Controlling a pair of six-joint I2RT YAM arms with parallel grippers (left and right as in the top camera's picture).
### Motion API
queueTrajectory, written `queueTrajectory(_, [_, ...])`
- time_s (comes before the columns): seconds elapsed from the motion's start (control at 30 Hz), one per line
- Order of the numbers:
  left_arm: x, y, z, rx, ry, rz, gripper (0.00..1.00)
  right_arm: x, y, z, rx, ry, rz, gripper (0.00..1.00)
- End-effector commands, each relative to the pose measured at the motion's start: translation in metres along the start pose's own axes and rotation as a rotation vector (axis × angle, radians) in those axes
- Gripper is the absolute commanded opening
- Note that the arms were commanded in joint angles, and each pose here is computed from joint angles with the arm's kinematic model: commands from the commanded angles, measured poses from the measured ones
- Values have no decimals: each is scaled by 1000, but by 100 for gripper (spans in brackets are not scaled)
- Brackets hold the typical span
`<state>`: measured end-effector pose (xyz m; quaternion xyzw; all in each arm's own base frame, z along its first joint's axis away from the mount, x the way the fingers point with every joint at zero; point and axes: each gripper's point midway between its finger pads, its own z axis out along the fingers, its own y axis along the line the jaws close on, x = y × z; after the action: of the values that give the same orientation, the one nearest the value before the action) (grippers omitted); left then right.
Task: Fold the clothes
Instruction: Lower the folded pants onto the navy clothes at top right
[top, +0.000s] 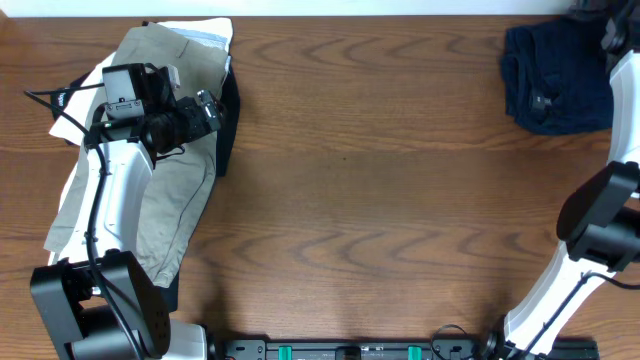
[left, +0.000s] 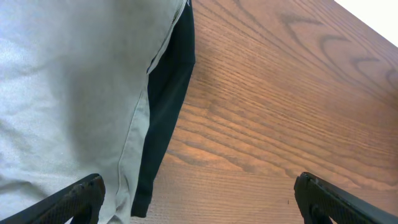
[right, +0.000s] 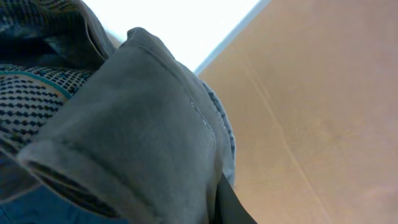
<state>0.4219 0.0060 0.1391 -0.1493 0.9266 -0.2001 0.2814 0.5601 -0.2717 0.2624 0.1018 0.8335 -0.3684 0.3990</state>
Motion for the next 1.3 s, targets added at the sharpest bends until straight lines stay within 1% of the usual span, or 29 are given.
queueTrajectory(0.0, [5, 4, 5, 0, 16, 8, 98, -14, -14, -1, 48, -39, 59, 1])
queueTrajectory(0.2, [4, 3, 5, 2, 12, 10, 98, -20, -18, 1, 62, -68, 88, 1])
queueTrajectory(0.4, [2, 3, 5, 4, 4, 13, 98, -17, -6, 7, 24, -66, 114, 1])
queueTrajectory(0.57, [2, 3, 5, 4, 4, 14, 98, -1, 15, 18, -3, -22, 90, 1])
queueTrajectory(0.73, [2, 3, 5, 4, 3, 13, 98, 10, 52, 20, -65, 17, 57, 1])
queueTrajectory(0.77, [2, 3, 5, 4, 3, 13, 98, 12, 59, 18, -90, 24, 45, 4])
queueTrajectory(0.83, [2, 3, 5, 4, 3, 14, 98, 17, 82, 10, -172, 46, 11, 17])
queueTrajectory(0.87, [2, 3, 5, 4, 3, 13, 98, 20, 96, 5, -222, 61, -8, 20])
queueTrajectory(0.97, [2, 3, 5, 4, 3, 14, 98, 35, 136, -14, -378, 119, -35, 38])
queueTrajectory(1.03, [2, 3, 5, 4, 3, 14, 98, 47, 167, -34, -509, 171, -64, 57])
queueTrajectory(1.07, [2, 3, 5, 4, 3, 14, 98, 54, 180, -44, -567, 200, -75, 64])
queueTrajectory(1.13, [2, 3, 5, 4, 4, 14, 98, 64, 198, -61, -641, 250, -80, 85])
queueTrajectory(1.2, [2, 3, 5, 4, 4, 14, 98, 72, 215, -78, -700, 289, -101, 86])
queueTrajectory(1.27, [2, 3, 5, 4, 4, 14, 98, 75, 226, -91, -737, 305, -122, 85])
